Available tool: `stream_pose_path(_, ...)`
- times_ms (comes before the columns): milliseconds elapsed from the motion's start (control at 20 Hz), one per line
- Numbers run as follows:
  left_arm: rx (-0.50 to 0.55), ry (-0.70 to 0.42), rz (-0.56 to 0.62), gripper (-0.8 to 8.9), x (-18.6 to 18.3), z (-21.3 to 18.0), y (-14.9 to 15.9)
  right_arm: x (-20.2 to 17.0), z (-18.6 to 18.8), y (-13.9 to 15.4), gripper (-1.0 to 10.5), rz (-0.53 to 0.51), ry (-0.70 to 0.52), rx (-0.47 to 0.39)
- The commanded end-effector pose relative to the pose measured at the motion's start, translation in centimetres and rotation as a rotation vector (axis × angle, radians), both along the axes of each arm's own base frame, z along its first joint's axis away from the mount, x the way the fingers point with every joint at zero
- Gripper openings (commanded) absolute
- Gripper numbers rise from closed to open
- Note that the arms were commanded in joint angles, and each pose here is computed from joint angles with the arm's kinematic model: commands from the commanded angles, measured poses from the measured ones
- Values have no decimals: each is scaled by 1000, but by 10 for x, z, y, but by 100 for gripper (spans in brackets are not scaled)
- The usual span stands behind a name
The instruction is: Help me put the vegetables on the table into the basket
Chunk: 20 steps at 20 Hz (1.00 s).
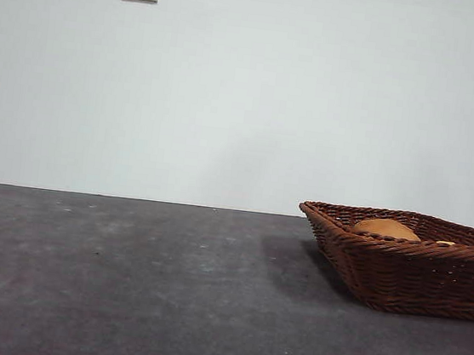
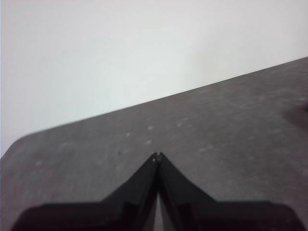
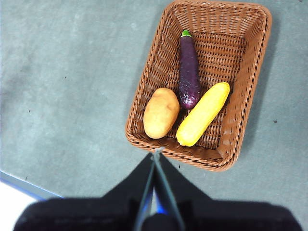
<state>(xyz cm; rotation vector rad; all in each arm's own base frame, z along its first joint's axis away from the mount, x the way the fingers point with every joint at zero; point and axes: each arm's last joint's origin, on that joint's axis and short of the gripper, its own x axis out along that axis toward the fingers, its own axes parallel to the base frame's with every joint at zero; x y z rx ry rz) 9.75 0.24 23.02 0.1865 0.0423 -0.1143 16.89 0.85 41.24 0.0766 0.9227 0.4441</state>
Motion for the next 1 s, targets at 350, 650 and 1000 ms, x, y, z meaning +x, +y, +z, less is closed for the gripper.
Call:
stream_pose_path(350,-142,44,73,-4,-2,-64,2,-1,-2,0,2,6,20,-3)
stream_pose_path(650,-165,120,79,-4,-2,-80,2,-1,-1,0,1,6,19,-4)
stream_pose_path(1000,-168,128,77,-4,-1,-81,2,-1,-2,0,1,6,20,-4)
